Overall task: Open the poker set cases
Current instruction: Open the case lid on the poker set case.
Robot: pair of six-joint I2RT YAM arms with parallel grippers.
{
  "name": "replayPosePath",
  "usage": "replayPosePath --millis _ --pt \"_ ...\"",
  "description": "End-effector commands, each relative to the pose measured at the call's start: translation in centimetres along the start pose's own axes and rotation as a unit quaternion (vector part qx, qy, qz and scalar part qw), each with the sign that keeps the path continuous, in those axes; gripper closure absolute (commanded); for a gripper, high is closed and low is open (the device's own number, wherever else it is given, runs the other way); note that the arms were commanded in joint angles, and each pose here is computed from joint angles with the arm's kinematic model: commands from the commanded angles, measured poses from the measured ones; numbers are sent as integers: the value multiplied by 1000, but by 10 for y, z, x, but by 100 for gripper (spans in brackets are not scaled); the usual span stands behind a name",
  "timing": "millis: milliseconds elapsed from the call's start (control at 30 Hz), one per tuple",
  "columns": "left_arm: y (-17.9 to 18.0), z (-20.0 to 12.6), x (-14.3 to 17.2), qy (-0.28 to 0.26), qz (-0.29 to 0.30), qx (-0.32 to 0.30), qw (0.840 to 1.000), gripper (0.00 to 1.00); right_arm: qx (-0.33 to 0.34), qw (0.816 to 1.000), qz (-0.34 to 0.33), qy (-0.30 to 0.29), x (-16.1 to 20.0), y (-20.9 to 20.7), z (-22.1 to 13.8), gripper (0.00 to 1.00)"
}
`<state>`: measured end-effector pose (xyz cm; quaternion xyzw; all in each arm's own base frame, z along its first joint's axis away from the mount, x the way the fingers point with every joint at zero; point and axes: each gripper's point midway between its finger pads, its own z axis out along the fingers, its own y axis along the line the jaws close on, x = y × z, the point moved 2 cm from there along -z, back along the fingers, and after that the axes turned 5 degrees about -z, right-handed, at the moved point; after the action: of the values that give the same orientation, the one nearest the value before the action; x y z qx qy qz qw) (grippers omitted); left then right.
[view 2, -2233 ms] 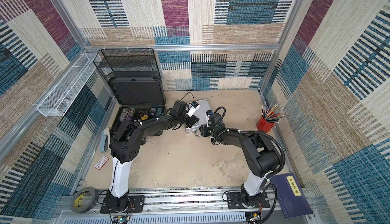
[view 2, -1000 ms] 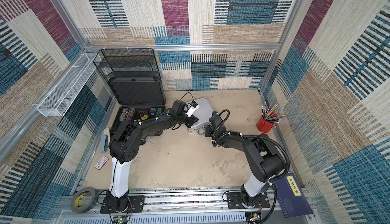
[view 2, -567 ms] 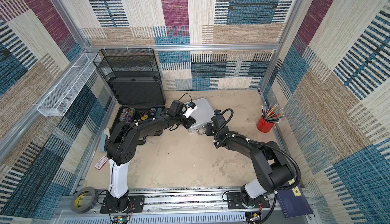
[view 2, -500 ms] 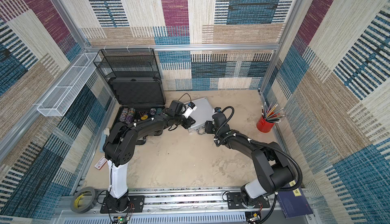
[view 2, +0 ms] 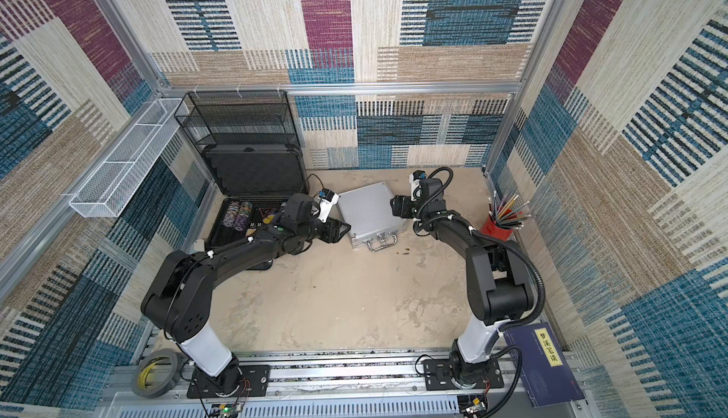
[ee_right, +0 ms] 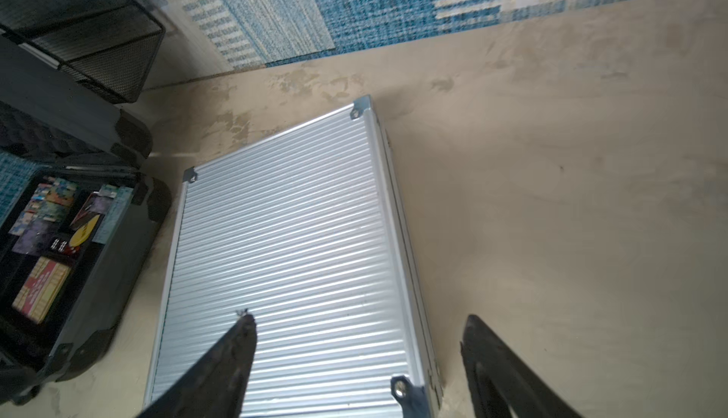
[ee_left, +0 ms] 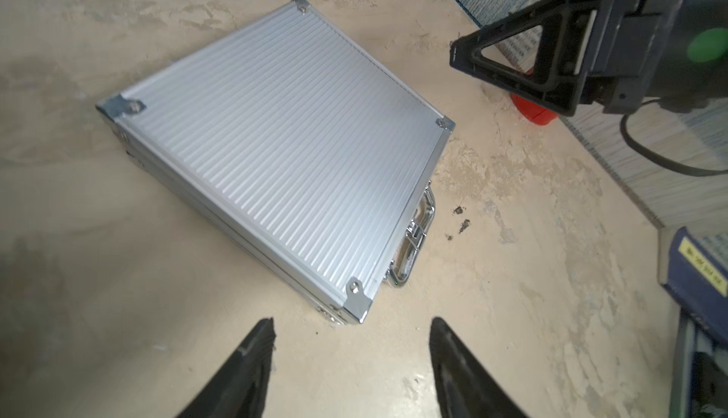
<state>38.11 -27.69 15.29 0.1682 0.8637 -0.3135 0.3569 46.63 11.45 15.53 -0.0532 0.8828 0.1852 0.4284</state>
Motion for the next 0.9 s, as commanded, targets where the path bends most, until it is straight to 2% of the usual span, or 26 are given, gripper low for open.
replayPosePath --millis 0,133,167,233,467,633,867 --pt "-5 -5 -16 -75 -105 31 991 33 -25 999 -9 28 6 0 9 17" --pt "1 9 -6 -64 -166 34 983 29 -21 999 1 36 13 -14 14 17" --pt "2 13 -4 -59 -177 35 982 24 -23 999 5 40 15 -15 16 17" --pt "3 20 -1 -57 -190 43 979 0 -34 998 9 45 19 -14 19 18" --pt "13 33 0 -65 -196 29 978 1 -54 996 19 64 37 -11 24 23" --pt "20 44 5 -51 -190 11 980 0 -72 994 34 74 51 -7 23 28" --pt "22 58 13 -33 -193 18 980 6 -88 993 46 69 67 5 12 32"
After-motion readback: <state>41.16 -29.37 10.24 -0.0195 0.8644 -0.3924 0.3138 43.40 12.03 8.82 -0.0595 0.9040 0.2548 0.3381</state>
